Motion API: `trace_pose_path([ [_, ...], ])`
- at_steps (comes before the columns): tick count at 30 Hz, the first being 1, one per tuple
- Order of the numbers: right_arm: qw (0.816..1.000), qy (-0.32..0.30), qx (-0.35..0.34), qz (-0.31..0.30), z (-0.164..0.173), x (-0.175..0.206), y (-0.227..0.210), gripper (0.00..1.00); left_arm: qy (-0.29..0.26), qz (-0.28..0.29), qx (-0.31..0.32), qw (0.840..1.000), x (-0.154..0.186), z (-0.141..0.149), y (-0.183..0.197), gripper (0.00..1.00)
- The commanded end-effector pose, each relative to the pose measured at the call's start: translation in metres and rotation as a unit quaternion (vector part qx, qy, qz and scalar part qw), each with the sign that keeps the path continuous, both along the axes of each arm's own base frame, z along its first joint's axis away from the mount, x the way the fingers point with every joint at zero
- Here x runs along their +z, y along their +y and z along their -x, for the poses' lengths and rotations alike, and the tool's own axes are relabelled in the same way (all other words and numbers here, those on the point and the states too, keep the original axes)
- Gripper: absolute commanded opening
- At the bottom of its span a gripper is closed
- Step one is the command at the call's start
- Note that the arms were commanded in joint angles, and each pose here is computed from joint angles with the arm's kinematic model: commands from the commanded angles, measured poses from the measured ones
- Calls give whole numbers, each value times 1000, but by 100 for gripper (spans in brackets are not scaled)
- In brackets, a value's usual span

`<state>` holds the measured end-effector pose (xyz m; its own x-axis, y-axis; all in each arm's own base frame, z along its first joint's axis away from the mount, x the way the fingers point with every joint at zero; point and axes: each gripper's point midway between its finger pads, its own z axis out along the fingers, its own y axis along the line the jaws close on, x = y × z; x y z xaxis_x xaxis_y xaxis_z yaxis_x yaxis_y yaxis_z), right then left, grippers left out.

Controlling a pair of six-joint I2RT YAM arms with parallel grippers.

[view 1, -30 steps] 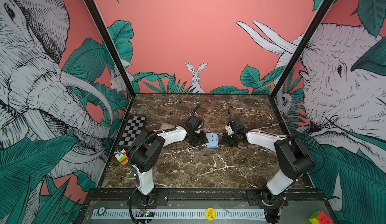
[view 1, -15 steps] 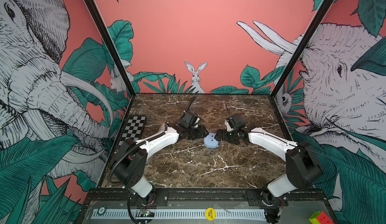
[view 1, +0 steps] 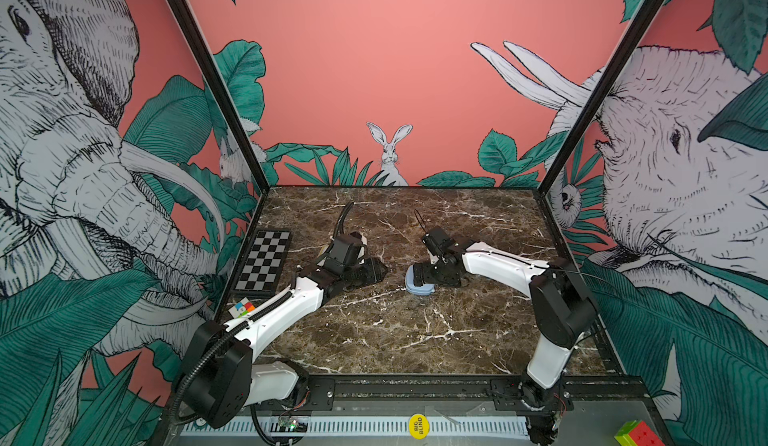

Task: Insert the battery into the alarm
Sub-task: Adjust the alarm at the center of the board.

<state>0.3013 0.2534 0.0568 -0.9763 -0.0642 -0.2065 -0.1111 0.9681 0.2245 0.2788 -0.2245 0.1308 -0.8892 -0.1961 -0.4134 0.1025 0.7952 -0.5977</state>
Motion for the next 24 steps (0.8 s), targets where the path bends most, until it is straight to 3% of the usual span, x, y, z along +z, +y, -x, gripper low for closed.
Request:
trace_pose_path([
  [1,1000,-2,-1,9,-3,3,2,99,-14,13,5,1000,4,-4,2,58],
  [24,999,-3,21,40,-20,-5,21,98,7,20,0,1000,-12,-6,-2,57],
])
